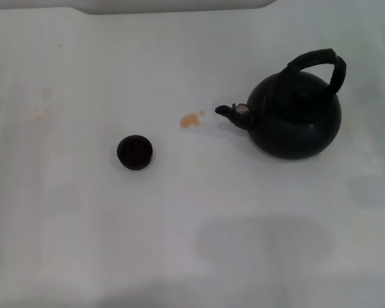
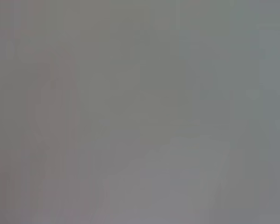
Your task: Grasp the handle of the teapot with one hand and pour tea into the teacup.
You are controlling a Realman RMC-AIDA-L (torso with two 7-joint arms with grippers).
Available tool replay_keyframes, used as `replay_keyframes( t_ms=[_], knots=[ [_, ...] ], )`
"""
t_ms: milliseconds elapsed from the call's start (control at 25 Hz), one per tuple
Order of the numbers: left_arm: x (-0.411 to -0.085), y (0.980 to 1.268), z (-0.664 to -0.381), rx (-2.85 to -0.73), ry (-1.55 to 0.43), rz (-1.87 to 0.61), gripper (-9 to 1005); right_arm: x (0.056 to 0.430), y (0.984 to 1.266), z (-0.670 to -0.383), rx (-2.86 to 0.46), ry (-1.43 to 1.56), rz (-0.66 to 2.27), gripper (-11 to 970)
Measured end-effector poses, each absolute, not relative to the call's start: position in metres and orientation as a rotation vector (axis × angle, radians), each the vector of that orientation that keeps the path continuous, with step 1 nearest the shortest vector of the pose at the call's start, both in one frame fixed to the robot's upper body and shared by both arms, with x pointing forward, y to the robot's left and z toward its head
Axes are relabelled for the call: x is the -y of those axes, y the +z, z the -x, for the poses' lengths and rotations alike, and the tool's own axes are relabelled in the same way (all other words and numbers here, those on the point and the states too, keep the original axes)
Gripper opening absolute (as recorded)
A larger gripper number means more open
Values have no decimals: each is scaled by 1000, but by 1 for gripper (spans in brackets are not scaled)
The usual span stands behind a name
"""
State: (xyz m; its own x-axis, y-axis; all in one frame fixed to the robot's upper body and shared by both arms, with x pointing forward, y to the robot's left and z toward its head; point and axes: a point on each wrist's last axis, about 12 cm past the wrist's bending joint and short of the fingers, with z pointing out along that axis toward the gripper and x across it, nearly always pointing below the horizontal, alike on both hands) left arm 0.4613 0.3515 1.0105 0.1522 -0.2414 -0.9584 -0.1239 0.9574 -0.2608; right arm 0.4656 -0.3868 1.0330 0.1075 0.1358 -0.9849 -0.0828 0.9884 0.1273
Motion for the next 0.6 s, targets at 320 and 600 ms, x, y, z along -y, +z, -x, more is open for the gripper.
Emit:
replay_keyframes(
  t_ms=[320, 600],
  knots=[
    [-345, 1007, -458, -1463, -118, 236, 831, 386, 1030, -469, -1474, 125, -42, 885],
    [-345, 1006, -455, -1466, -115, 242, 832, 390, 1032, -470, -1452, 113, -81, 884]
  ],
)
